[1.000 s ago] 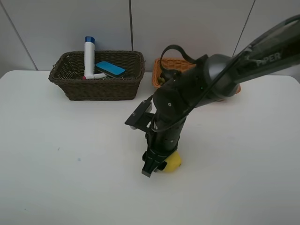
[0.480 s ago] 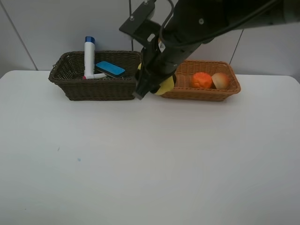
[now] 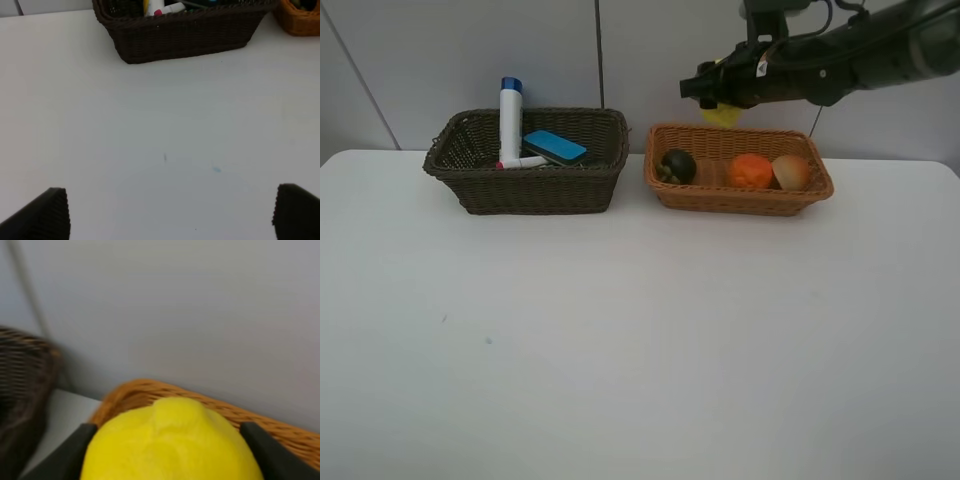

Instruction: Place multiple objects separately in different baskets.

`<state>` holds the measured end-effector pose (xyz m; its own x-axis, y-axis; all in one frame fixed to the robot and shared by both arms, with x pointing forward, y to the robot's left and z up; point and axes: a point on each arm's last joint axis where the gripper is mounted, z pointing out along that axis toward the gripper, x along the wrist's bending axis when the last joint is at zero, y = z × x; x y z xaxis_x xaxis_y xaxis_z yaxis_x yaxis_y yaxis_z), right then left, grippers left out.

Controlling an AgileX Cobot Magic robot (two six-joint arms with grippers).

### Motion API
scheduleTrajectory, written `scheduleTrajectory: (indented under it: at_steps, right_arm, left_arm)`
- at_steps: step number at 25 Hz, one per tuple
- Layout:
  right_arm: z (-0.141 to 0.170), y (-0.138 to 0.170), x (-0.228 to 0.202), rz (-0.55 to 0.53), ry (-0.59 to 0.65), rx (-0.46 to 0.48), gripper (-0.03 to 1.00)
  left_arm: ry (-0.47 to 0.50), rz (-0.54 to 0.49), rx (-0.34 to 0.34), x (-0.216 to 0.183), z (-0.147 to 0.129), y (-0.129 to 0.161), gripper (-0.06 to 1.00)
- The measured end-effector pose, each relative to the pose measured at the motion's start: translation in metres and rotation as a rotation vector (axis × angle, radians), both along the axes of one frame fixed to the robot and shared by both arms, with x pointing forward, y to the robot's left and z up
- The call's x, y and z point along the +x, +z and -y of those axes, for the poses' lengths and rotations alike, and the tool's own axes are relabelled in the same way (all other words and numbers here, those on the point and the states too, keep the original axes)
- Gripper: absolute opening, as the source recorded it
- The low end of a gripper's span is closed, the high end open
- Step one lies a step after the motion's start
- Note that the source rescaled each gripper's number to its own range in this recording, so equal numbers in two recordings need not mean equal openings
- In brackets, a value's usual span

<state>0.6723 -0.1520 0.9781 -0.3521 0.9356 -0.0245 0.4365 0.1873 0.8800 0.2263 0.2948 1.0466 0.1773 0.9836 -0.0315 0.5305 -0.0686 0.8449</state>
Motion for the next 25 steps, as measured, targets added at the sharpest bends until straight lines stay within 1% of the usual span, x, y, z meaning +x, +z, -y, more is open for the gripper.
scheduleTrajectory:
  at_steps: [3,5,6,7,9,10,12,14,16,18,20,22,25]
  right_arm:
    - [0.014,-0.021,0.009,-0.035,-0.050,0.026,0.01]
    - [0.014,-0.032,0.011,-0.051,-0.058,0.035,0.01]
    - [0.013,-0.037,0.012,-0.056,-0.056,0.036,0.03]
    - [0.013,-0.041,0.013,-0.059,-0.057,0.039,0.13]
    - [0.013,-0.044,0.014,-0.059,-0.059,0.048,0.63]
    - [0.013,-0.045,0.014,-0.062,-0.062,0.051,0.77]
    - [0.013,-0.047,0.013,-0.080,-0.070,0.047,0.91]
    - [0.015,-0.048,0.012,-0.110,-0.078,0.032,0.96]
    - [0.019,-0.045,0.010,-0.133,-0.094,0.019,0.97]
    - [0.031,-0.032,0.011,-0.125,-0.125,0.023,0.99]
    - [0.053,-0.015,0.012,-0.119,-0.185,0.039,0.99]
    - [0.087,0.001,0.013,-0.116,-0.275,0.060,0.99]
    - [0.143,0.010,0.010,-0.158,-0.424,0.075,0.99]
  left_arm:
    - [0.000,0.000,0.000,0.000,0.000,0.000,1.00]
    - [0.000,0.000,0.000,0.000,0.000,0.000,1.00]
    - [0.000,0.000,0.000,0.000,0.000,0.000,1.00]
    - [0.000,0.000,0.000,0.000,0.000,0.000,1.00]
    - [0.000,0.000,0.000,0.000,0.000,0.000,1.00]
    - [0.000,0.000,0.000,0.000,0.000,0.000,1.00]
    - [0.000,0.000,0.000,0.000,0.000,0.000,1.00]
    - [0.000,0.000,0.000,0.000,0.000,0.000,1.00]
    - [0.000,0.000,0.000,0.000,0.000,0.000,1.00]
    - [0.000,0.000,0.000,0.000,0.000,0.000,1.00]
    - [0.000,0.000,0.000,0.000,0.000,0.000,1.00]
    - [0.000,0.000,0.000,0.000,0.000,0.000,1.00]
    - [0.000,0.000,0.000,0.000,0.000,0.000,1.00]
